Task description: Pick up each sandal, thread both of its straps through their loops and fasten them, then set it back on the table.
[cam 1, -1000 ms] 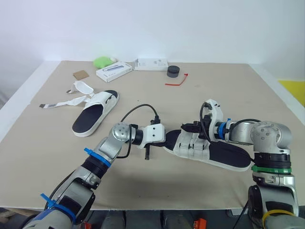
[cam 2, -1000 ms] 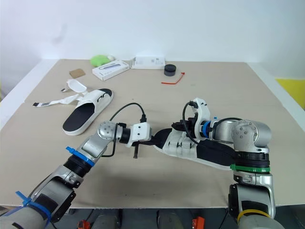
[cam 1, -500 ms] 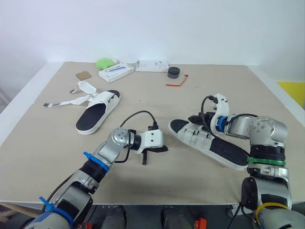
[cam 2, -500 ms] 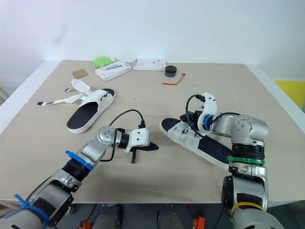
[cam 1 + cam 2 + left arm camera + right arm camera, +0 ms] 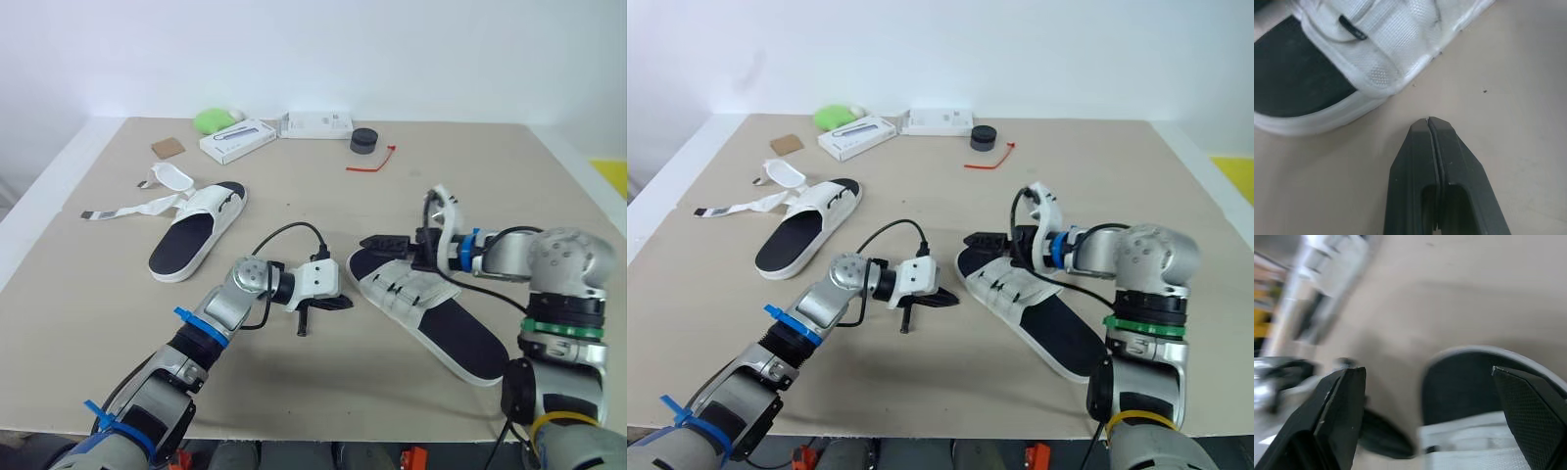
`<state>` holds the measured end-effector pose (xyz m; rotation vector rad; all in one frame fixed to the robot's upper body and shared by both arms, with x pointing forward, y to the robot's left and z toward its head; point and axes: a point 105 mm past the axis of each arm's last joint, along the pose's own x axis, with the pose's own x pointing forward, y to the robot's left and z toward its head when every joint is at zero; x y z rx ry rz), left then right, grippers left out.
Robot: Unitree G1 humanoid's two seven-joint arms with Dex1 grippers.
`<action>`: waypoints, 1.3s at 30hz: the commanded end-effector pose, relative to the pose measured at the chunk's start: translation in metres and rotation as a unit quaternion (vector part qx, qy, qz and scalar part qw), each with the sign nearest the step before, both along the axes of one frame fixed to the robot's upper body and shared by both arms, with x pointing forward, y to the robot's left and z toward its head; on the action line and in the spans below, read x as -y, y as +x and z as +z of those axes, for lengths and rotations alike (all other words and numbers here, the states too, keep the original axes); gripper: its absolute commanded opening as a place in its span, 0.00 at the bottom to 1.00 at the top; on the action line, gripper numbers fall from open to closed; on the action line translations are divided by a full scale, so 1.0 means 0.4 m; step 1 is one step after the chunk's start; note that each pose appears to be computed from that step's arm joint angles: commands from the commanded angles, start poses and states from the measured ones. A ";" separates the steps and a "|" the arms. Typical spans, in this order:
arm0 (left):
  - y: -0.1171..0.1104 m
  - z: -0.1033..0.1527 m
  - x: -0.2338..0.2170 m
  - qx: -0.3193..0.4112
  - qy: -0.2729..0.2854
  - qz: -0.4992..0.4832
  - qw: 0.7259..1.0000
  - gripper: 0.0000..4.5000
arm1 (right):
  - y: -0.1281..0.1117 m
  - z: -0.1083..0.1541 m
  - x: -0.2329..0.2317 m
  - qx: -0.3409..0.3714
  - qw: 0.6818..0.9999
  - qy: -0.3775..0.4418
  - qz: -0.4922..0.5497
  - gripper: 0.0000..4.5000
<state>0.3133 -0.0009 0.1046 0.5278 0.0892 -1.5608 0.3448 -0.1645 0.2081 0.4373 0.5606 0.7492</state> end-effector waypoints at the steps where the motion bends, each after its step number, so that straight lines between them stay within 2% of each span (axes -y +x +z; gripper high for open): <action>1: -0.051 0.075 -0.020 -0.013 -0.037 -0.058 0.998 0.00 | -0.019 0.102 0.032 0.070 0.997 0.029 0.008 0.98; 3: -0.061 0.096 -0.047 -0.012 -0.040 -0.067 0.997 0.00 | -0.033 0.129 0.054 0.096 0.995 0.025 0.005 0.98; 6: -0.044 0.140 -0.085 0.003 -0.063 -0.047 0.997 0.00 | -0.073 0.143 0.081 0.135 0.991 -0.003 0.005 0.98; 9: -0.036 0.189 -0.105 0.012 -0.102 -0.031 0.994 0.00 | -0.123 0.100 0.081 0.166 0.982 -0.090 0.028 0.98; 11: -0.033 0.246 -0.124 0.014 -0.151 -0.016 0.988 0.00 | -0.177 0.044 0.088 0.173 0.970 -0.160 0.051 0.98; 13: -0.037 0.282 -0.140 0.012 -0.181 -0.008 0.983 0.00 | -0.219 0.012 0.088 0.180 0.962 -0.193 0.070 0.98; 17: -0.057 0.314 -0.188 0.012 -0.196 0.009 0.980 0.00 | -0.266 -0.074 0.115 0.153 0.945 -0.282 0.059 0.98; 20: -0.083 0.318 -0.205 -0.010 -0.193 0.002 0.981 0.00 | -0.283 -0.113 0.116 0.146 0.936 -0.314 0.059 0.98; 25: -0.107 0.301 -0.226 -0.032 -0.164 -0.006 0.986 0.00 | -0.275 -0.150 0.111 0.141 0.935 -0.322 0.045 0.98; 29: -0.105 0.302 -0.236 -0.032 -0.167 0.005 0.985 0.00 | -0.246 -0.183 0.101 0.136 0.936 -0.322 0.032 0.98; 33: -0.101 0.312 -0.244 -0.029 -0.176 0.014 0.984 0.00 | -0.225 -0.185 0.061 0.135 0.945 -0.296 0.040 0.98; 39: -0.104 0.298 -0.249 -0.027 -0.169 0.038 0.984 0.00 | -0.147 -0.208 0.047 0.127 0.947 -0.297 -0.005 0.98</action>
